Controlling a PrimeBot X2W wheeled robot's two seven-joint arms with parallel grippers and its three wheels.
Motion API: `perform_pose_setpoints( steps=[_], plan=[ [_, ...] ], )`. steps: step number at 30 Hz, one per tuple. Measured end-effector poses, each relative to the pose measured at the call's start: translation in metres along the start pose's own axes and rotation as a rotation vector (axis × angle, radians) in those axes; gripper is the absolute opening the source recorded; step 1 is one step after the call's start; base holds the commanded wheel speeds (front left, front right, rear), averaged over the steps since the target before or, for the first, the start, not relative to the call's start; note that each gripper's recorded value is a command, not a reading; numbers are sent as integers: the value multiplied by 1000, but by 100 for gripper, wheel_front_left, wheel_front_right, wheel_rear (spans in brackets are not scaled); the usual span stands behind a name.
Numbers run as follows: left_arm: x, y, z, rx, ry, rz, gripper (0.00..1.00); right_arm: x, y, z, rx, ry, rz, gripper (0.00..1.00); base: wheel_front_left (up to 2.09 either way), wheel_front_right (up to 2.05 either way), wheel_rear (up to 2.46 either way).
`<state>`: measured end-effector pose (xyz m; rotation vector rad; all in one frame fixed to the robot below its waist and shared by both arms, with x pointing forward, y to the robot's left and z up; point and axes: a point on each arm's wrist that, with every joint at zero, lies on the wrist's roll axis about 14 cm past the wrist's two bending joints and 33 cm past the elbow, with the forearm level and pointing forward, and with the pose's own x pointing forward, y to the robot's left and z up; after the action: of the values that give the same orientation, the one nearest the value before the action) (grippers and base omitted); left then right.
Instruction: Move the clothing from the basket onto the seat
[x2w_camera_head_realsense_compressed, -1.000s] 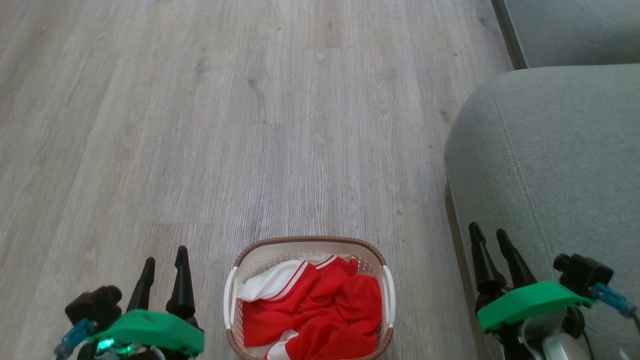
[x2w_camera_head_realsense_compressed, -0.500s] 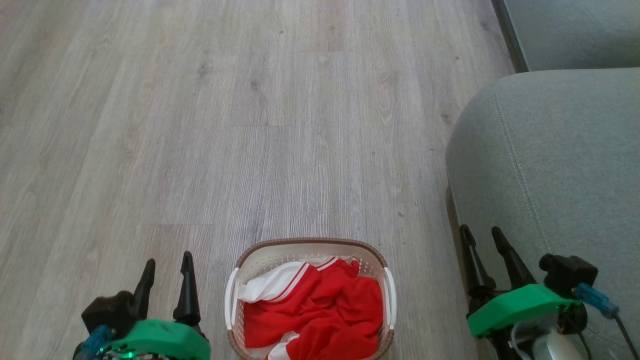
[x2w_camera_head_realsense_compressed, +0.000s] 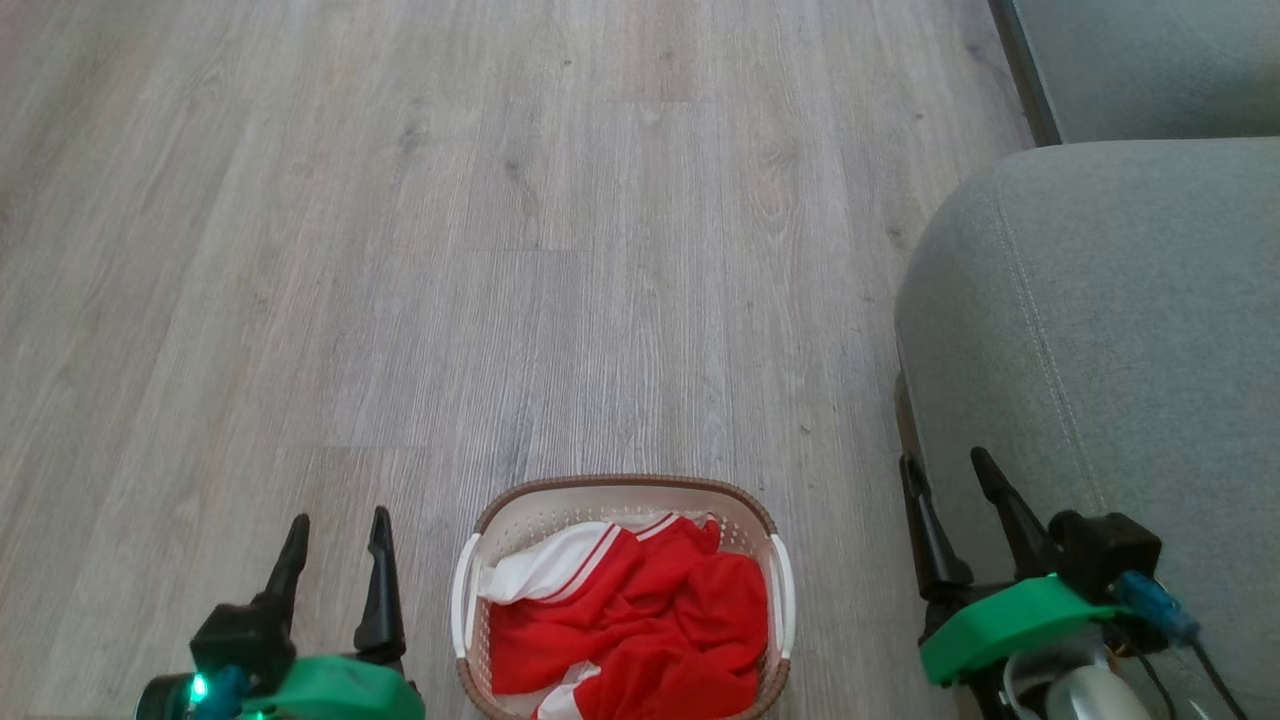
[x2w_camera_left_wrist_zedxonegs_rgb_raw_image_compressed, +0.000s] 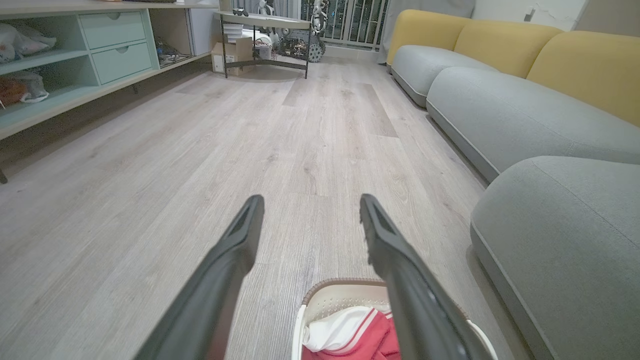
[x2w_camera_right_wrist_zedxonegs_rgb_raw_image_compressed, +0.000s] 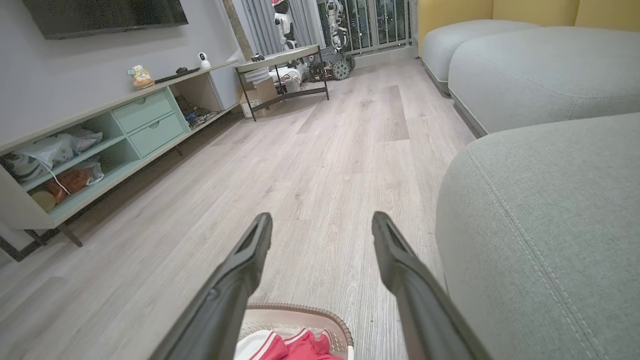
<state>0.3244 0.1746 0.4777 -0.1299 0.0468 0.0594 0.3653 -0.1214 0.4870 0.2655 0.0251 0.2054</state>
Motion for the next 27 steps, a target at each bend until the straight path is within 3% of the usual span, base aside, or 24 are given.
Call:
perform_pose_setpoints(
  steps=[15,27],
  plan=[
    [-6,-2,4,108,-45,-21,100,2,15,4,-175,-28,68,100,0,0,0],
    [-6,-6,3,89,-41,-42,100,3,15,3,-181,-26,70,100,0,0,0]
  ],
)
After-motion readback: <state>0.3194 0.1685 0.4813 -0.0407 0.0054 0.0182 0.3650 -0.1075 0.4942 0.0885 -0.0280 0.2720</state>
